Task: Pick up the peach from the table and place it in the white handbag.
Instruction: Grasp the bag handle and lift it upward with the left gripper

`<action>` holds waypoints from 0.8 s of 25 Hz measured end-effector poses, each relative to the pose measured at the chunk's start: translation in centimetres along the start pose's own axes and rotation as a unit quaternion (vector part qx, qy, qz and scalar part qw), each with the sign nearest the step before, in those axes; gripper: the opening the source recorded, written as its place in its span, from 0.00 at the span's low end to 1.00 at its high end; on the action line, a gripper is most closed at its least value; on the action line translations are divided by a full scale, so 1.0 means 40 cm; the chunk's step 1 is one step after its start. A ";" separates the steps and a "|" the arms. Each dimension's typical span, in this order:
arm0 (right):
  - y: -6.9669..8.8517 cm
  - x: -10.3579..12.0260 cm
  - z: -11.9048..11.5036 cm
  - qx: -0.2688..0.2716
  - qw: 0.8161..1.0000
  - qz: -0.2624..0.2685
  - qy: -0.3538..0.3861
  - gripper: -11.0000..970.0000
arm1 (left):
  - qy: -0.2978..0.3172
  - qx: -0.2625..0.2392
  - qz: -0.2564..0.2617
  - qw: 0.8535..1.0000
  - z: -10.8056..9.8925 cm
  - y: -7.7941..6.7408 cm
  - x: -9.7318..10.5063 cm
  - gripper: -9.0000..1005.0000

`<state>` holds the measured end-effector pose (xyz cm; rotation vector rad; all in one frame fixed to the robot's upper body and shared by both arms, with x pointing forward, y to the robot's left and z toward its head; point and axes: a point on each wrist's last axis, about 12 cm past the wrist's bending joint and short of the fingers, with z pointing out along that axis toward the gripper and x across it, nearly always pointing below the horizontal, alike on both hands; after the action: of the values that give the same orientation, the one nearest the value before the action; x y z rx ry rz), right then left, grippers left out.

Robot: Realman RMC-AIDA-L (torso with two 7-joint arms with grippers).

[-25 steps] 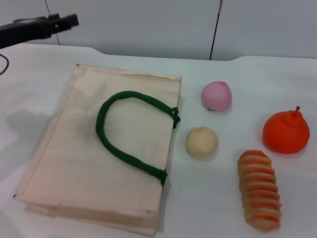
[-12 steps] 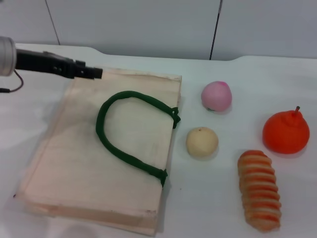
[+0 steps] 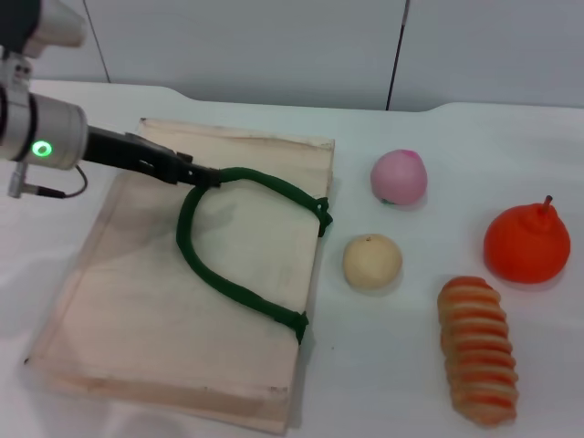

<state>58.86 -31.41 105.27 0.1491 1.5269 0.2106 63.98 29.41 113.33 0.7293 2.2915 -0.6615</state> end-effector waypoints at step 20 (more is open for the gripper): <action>0.004 -0.003 0.005 -0.002 1.000 0.000 -0.002 0.87 | 0.031 -0.038 -0.002 0.999 0.078 -0.009 0.018 0.69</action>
<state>59.06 -31.26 105.42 0.1458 1.5232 0.2146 64.57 27.44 110.84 0.7180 2.3616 -0.5586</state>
